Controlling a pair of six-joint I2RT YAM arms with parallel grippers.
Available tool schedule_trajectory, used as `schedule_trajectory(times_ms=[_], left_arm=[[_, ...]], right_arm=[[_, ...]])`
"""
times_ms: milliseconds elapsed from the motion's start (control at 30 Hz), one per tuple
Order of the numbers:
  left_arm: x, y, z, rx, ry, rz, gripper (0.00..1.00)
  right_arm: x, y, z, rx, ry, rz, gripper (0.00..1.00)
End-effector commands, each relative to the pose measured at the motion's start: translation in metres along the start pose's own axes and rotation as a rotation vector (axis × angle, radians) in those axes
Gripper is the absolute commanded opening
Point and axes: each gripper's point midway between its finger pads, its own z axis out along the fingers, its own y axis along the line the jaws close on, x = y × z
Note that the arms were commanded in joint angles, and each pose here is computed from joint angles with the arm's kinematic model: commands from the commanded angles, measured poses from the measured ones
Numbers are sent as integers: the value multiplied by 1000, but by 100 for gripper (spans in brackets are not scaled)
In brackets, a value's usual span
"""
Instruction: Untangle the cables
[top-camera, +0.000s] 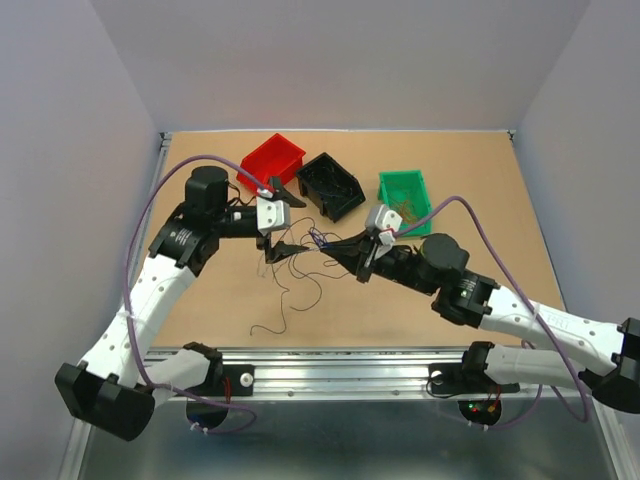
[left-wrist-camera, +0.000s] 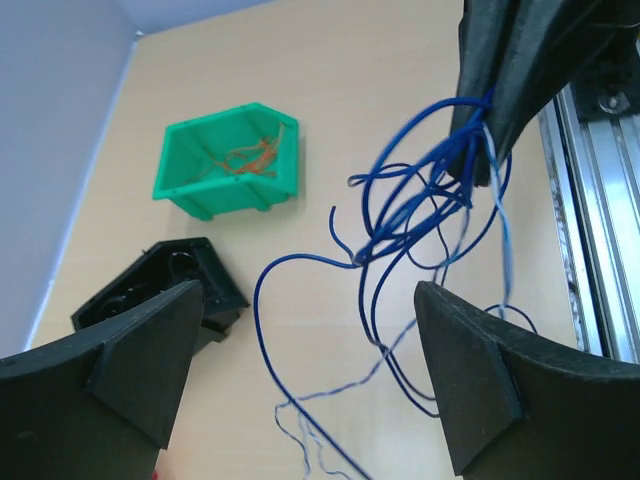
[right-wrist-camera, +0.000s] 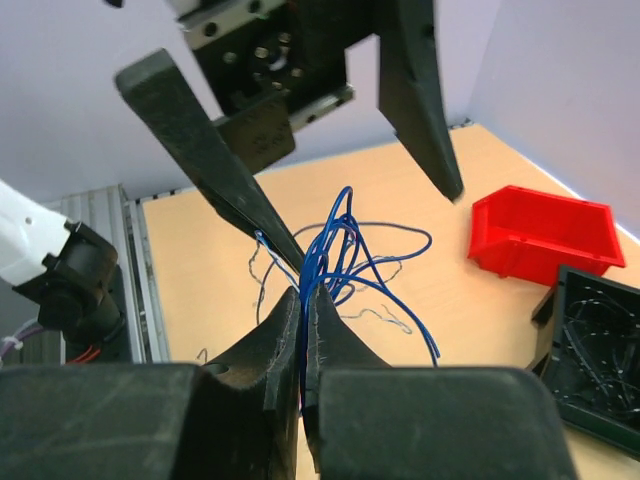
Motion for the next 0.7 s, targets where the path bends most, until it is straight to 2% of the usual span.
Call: schedule_trajectory(times_ms=[0, 100, 267, 400, 533, 600, 667], left_arm=[[-27, 17, -9, -103, -45, 12, 99], [-34, 18, -11, -94, -39, 27, 99], [-45, 35, -24, -255, -53, 20, 99], [-53, 38, -33, -308, -63, 40, 99], [-61, 56, -50, -466, -64, 35, 99], [-63, 50, -52, -453, -67, 56, 99], [-63, 29, -42, -322, -79, 88, 99]], right_arm=[[-40, -17, -15, 100, -100, -8, 1], [-41, -17, -20, 105, -104, -19, 1], [-38, -18, -18, 104, -96, -28, 1], [-33, -28, -14, 159, -76, -34, 1], [-28, -34, -8, 190, -53, -38, 1], [-28, -38, -7, 207, -50, -39, 1], [-28, -37, -5, 201, -50, -41, 1]])
